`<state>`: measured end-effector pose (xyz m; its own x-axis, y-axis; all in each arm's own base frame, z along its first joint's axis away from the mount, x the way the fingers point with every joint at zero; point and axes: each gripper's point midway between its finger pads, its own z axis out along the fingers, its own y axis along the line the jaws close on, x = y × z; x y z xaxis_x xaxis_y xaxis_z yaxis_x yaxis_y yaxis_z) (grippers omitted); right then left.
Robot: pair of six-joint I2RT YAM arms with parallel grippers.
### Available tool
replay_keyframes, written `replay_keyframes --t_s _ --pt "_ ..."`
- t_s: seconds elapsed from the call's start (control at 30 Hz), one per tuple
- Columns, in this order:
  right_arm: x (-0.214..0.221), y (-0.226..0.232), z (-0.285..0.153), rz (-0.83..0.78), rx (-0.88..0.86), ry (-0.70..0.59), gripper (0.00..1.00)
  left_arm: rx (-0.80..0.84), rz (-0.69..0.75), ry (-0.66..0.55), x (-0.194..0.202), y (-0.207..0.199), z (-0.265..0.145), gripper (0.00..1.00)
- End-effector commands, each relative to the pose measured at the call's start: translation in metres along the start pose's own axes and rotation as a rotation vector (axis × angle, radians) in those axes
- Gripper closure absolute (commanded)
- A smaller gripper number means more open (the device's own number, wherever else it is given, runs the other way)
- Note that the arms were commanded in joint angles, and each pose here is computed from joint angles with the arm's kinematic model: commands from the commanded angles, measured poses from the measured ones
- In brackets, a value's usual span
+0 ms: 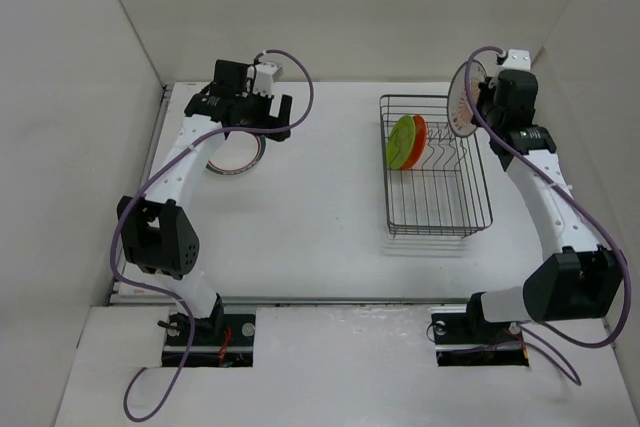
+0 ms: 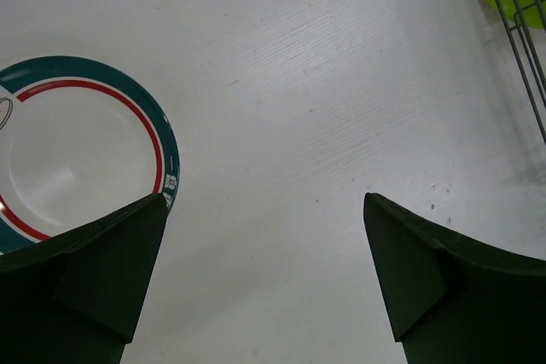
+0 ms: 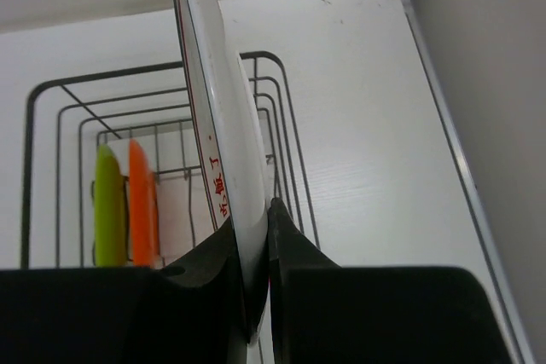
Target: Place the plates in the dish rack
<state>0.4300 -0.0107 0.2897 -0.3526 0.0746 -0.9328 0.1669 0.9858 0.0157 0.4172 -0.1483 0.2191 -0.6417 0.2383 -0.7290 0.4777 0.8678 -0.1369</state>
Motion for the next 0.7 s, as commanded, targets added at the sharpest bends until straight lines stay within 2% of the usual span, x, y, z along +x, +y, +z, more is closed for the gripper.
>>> replay_keyframes --t_s 0.0,0.13,0.37,0.67 --pt "-0.019 -0.022 0.0 -0.002 0.103 -0.037 1.0 -0.049 0.012 -0.05 -0.013 0.004 -0.007 0.01" --pt "-0.001 -0.014 0.017 -0.014 0.068 0.018 1.0 -0.069 0.009 -0.04 -0.008 0.007 -0.008 0.01" --pt "0.011 0.006 0.027 0.014 -0.013 0.029 1.0 -0.136 0.031 -0.041 -0.005 0.018 -0.013 0.01" --pt "0.028 0.007 0.035 -0.004 0.019 0.073 1.0 -0.227 -0.014 -0.019 0.011 0.056 -0.017 0.01"
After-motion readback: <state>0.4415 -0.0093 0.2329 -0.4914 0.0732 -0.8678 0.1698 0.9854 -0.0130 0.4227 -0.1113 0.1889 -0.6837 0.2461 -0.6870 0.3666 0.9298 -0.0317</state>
